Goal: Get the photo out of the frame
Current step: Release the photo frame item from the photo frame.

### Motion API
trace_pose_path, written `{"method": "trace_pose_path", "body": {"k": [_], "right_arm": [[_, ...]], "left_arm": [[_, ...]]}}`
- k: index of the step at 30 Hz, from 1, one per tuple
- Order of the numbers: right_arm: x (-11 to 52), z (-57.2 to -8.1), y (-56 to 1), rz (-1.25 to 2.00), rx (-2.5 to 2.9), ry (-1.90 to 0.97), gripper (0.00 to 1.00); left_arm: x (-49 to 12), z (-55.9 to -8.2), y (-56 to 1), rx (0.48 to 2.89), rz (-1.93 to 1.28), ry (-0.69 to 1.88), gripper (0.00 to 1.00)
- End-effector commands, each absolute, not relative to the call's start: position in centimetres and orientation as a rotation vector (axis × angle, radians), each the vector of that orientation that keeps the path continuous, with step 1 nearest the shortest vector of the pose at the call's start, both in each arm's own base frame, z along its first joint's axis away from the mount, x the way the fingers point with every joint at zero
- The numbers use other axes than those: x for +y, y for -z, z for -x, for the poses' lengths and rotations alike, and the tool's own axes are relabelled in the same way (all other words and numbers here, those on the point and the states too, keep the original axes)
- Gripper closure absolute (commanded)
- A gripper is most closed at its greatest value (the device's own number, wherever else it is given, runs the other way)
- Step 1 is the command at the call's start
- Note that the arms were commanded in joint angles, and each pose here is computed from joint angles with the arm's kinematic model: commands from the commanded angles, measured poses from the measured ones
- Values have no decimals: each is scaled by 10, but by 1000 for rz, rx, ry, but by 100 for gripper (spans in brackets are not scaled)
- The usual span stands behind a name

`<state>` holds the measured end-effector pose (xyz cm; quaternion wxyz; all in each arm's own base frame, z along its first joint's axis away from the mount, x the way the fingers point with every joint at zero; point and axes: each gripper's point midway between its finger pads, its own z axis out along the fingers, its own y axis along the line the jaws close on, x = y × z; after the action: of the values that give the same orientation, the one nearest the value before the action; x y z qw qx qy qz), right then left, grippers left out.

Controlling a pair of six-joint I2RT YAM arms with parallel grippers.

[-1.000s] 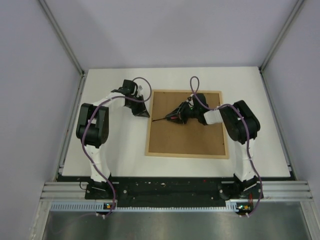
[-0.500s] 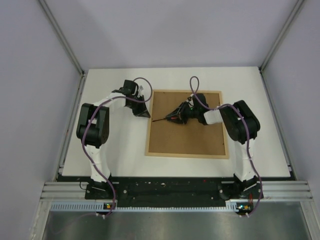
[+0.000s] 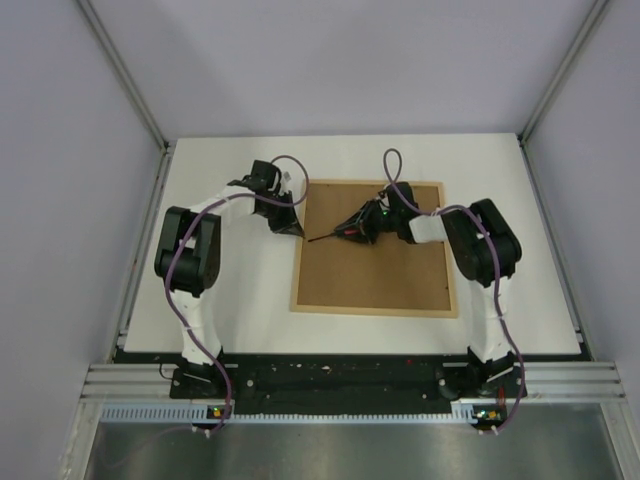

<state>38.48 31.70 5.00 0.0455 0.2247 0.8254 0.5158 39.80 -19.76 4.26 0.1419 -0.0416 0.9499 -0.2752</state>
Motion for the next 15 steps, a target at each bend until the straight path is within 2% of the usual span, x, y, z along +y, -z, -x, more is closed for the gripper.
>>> {"method": "trace_pose_path", "body": {"k": [1, 15], "right_arm": [[313, -402, -46, -707, 2507, -1521, 100], [325, -408, -42, -675, 2512, -1508, 100]], "left_arm": [[-203, -406, -58, 2680, 92, 814, 97], [-203, -404, -61, 2674, 84, 802, 98]]}}
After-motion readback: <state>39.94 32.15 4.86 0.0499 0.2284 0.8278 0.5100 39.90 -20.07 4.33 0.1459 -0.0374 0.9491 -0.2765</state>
